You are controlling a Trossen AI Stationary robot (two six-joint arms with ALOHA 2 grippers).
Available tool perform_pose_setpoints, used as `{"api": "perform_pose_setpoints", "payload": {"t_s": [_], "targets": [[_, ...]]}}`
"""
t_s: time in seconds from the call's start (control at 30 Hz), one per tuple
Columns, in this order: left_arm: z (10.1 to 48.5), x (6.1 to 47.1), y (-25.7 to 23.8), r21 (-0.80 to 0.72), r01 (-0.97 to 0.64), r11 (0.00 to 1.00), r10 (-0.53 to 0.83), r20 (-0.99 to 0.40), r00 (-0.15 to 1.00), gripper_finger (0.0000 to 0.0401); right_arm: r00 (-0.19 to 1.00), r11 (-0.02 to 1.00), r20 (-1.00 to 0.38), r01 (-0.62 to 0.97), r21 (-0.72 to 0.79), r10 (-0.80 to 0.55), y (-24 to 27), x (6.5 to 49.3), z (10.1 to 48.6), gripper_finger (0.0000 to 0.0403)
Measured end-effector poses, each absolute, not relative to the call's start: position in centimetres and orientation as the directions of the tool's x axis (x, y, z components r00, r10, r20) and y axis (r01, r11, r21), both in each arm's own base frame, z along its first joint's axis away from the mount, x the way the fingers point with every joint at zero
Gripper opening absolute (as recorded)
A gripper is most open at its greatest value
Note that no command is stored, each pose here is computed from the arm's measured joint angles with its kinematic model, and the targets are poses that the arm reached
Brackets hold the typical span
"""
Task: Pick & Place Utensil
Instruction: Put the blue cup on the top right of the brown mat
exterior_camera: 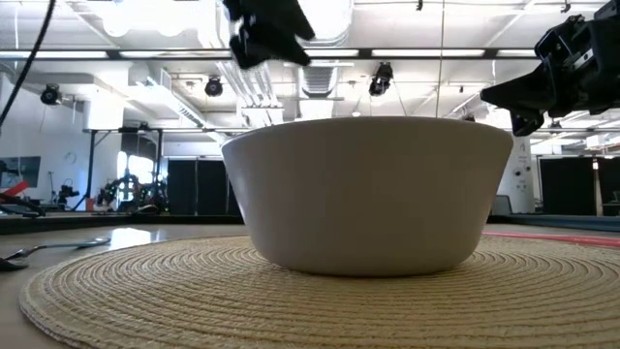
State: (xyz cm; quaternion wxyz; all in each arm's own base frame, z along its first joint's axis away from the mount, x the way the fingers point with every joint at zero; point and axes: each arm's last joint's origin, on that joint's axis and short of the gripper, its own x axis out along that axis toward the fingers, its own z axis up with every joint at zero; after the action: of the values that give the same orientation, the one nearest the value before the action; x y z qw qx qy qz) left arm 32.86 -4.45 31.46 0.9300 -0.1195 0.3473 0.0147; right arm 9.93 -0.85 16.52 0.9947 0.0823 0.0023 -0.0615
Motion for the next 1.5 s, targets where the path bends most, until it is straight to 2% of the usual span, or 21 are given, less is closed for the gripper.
{"api": "perform_pose_setpoints", "payload": {"t_s": [0.23,0.33,0.8,1.07,1.5], "targets": [[33.6,30.7,-3.8,-0.106,-0.115,0.988,0.048,-0.494,0.868,0.0170,0.992,0.979,-0.015,0.123,0.163,-0.122,-0.8,9.9,16.5,0.0008],[32.7,30.1,-3.7,-0.123,-0.101,0.987,0.042,-0.408,0.912,0.0170,0.992,0.979,-0.015,0.123,0.163,-0.122,-0.8,9.9,16.5,0.0008],[27.2,25.6,-2.8,-0.128,-0.101,0.987,0.074,-0.205,0.976,0.0170,0.992,0.977,0.026,0.115,0.180,-0.122,-0.8,9.9,16.9,0.0008],[27.8,24.2,-2.6,-0.131,-0.085,0.988,0.074,-0.084,0.994,0.0170,0.980,0.978,0.160,0.090,0.189,-0.121,-0.8,9.8,18.2,0.0008],[27.8,24.1,-2.6,-0.112,-0.084,0.990,0.074,-0.087,0.993,0.0170,0.893,0.969,0.437,-0.004,0.246,-0.107,-0.8,9.0,20.9,0.0008]]}}
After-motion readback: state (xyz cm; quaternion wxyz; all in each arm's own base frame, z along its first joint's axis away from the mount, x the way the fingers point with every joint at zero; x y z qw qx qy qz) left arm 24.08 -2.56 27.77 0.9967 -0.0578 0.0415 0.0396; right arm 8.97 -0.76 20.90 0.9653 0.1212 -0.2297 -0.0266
